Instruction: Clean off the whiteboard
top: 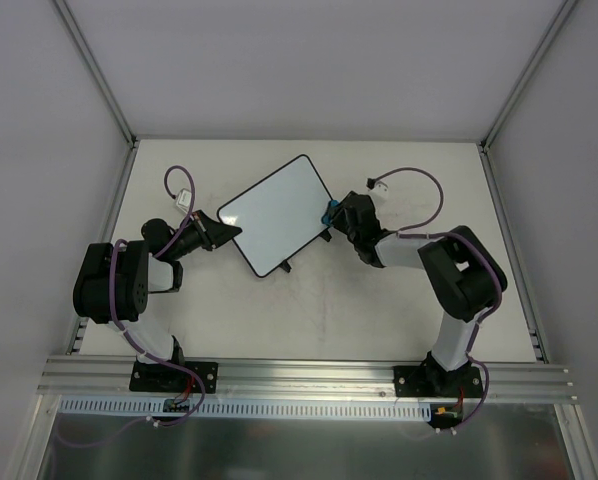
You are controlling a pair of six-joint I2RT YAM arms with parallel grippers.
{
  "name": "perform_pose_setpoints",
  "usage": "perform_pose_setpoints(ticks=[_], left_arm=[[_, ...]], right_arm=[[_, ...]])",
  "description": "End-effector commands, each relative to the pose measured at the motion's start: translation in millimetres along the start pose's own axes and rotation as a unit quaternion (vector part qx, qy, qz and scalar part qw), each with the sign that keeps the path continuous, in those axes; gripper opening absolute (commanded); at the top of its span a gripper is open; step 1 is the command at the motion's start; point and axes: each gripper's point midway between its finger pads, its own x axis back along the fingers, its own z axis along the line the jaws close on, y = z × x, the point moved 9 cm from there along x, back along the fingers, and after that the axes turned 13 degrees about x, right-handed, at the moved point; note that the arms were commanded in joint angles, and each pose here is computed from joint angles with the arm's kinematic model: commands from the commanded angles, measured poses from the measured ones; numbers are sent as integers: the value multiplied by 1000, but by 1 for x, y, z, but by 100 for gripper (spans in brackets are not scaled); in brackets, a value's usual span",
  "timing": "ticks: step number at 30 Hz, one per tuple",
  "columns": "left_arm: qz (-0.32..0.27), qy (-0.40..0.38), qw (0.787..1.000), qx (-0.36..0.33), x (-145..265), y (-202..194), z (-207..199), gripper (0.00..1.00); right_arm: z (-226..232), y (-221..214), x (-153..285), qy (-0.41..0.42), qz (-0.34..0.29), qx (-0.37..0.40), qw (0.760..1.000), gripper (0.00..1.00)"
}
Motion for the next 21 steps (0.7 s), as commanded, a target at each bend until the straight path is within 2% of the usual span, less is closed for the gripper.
perform_pose_setpoints(ticks=[1,6,12,21], left_arm=[[-44,-96,979,-173,1,18,-31,0],[-44,-95,979,-173,1,19,-30,0],[-42,-96,979,-172,1,18,-30,0],[-43,-95,979,-173,1,19,-29,0]], right_arm=[[-46,-40,3,-105,80,3,991,0],[-56,-37,6,-111,70,-21,991,0],[-52,-25,11,-84,28,-22,996,0],[-66,-8,35,-123,-25,-16,992,0]])
